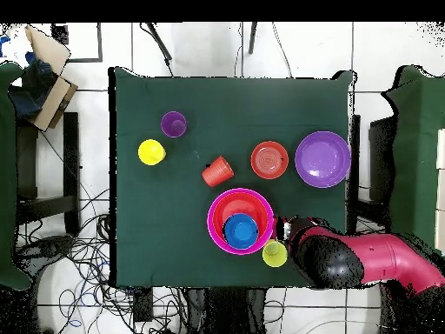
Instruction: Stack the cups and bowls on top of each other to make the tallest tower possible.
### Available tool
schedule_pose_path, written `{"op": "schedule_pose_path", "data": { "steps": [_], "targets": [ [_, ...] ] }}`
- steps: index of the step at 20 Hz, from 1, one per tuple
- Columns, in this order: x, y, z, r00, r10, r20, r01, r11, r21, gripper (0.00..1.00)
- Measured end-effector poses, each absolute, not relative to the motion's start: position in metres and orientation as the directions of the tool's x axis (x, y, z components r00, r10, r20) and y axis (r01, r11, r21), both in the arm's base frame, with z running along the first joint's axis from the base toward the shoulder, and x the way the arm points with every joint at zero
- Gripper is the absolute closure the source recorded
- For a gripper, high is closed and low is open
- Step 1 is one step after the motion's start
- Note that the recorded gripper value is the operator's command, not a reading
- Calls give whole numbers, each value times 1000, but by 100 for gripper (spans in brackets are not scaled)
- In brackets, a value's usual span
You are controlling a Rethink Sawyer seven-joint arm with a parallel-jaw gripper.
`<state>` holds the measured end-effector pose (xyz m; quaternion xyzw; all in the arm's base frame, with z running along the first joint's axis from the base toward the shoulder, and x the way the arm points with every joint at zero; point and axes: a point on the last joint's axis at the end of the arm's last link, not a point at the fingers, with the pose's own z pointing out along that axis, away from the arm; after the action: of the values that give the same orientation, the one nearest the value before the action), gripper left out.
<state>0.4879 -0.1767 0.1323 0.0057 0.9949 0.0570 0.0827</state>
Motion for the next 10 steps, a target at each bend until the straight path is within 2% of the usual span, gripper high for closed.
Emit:
{"op": "schedule_pose_path", "data": {
  "steps": [10],
  "targets": [
    [494,-168,123,-987,-26,-156,-38,996,75,0]
  ]
}}
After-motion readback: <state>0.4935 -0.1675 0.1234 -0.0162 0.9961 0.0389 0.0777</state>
